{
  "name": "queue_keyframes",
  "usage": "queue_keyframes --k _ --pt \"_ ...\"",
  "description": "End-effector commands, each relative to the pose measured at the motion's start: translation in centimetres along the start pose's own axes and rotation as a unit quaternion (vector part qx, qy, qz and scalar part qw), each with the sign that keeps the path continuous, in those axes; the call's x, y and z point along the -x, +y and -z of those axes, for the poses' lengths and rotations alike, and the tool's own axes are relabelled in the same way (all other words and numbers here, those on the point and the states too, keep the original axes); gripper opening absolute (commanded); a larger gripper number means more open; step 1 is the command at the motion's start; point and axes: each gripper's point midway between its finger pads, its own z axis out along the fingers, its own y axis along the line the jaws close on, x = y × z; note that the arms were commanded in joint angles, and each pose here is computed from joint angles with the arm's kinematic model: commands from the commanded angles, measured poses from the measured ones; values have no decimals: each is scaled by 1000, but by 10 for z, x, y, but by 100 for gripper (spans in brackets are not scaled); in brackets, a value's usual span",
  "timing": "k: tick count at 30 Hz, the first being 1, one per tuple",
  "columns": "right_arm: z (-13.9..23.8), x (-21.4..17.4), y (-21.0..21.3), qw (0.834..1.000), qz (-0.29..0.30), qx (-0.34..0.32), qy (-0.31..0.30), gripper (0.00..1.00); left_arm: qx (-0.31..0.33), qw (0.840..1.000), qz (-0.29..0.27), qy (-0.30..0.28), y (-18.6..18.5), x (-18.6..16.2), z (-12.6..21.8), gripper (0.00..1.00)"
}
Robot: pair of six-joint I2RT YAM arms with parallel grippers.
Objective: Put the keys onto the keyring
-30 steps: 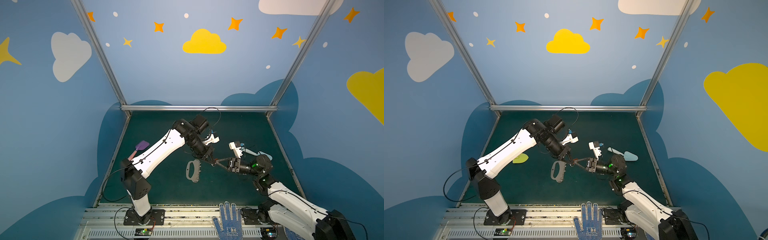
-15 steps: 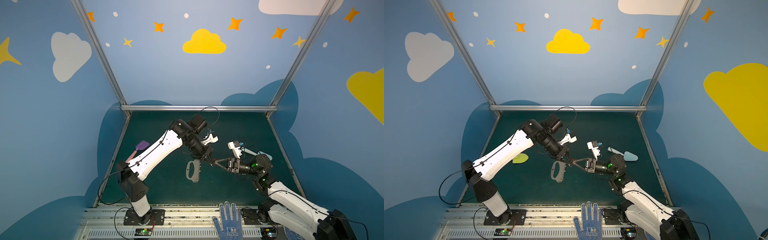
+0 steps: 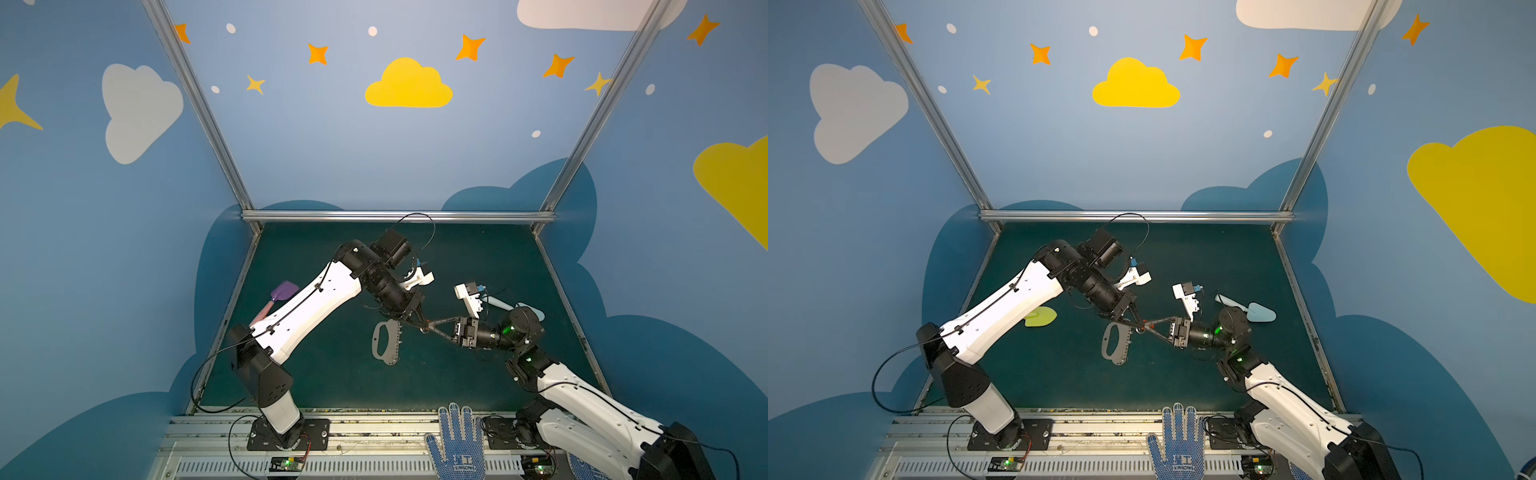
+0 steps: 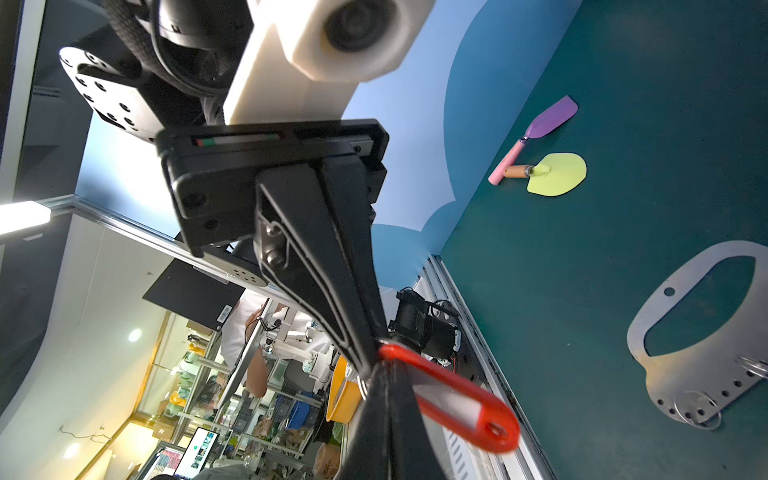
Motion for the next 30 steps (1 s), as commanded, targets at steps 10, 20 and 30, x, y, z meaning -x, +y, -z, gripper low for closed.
queue_keyframes --k 10,20,30 --pt "1 4 1 1000 -4 -12 -19 0 -87 992 -20 -90 -25 19 37 31" --pt "2 20 12 998 -5 11 -58 0 -87 987 24 -135 -4 22 36 33" --pt "19 18 -20 988 88 -78 -100 0 -48 957 136 -252 67 33 53 37"
